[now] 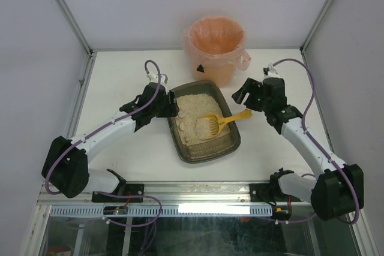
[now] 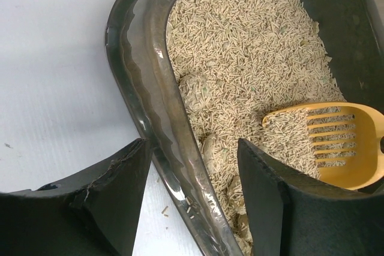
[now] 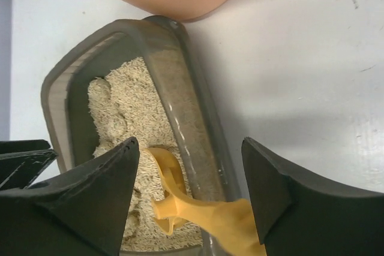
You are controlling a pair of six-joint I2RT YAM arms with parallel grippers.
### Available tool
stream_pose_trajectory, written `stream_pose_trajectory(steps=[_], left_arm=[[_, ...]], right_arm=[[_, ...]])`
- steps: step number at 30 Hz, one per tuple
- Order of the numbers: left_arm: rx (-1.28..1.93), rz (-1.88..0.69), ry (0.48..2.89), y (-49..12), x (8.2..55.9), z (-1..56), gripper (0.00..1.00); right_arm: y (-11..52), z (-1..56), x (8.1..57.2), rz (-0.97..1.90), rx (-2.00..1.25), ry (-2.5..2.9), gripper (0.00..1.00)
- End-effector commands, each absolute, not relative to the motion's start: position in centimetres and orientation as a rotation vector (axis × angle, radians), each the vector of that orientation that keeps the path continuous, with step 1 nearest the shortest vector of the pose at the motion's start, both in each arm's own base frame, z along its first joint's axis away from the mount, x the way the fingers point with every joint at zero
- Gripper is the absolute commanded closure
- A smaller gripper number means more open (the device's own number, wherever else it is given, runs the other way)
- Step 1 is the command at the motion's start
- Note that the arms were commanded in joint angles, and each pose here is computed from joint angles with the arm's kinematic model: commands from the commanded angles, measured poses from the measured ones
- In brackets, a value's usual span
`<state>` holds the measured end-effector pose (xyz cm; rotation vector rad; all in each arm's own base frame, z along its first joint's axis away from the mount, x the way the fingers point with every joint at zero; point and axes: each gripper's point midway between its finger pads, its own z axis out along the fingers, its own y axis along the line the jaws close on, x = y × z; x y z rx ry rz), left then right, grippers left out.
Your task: Clean the litter box
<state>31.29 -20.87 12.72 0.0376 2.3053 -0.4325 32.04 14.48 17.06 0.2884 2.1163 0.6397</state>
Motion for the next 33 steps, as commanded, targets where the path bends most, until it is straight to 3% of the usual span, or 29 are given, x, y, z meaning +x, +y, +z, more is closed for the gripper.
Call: stream_pose_trajectory(steps=[1,6,13,21,33], left_arm=[[0.012,-0.492,2.214,-21.1,31.9,15.3,0.39],[0.011,-0.501,2.213,-21.0,31.8,15.3,0.39],[0.017,-0.512,2.222,-21.2,31.6,15.0,0.39],[0.018,-0.519,2.223,-21.3,31.7,15.0,0.39],[0.023,-0.524,2.23,-21.6,31.7,14.8,0.39]], right_arm=[[13.5,16.6,30.8,0.596,0.116,2.328,0.28],[14.3,17.2,30.0,0.727,0.065,2.378,0.28],[11.3,15.0,29.0,0.537,0.139,2.455,0.28],[14.1,14.9,27.9,0.855,0.147,2.346,0.3],[14.9,15.1,28.2,0.98,0.153,2.252,0.56]])
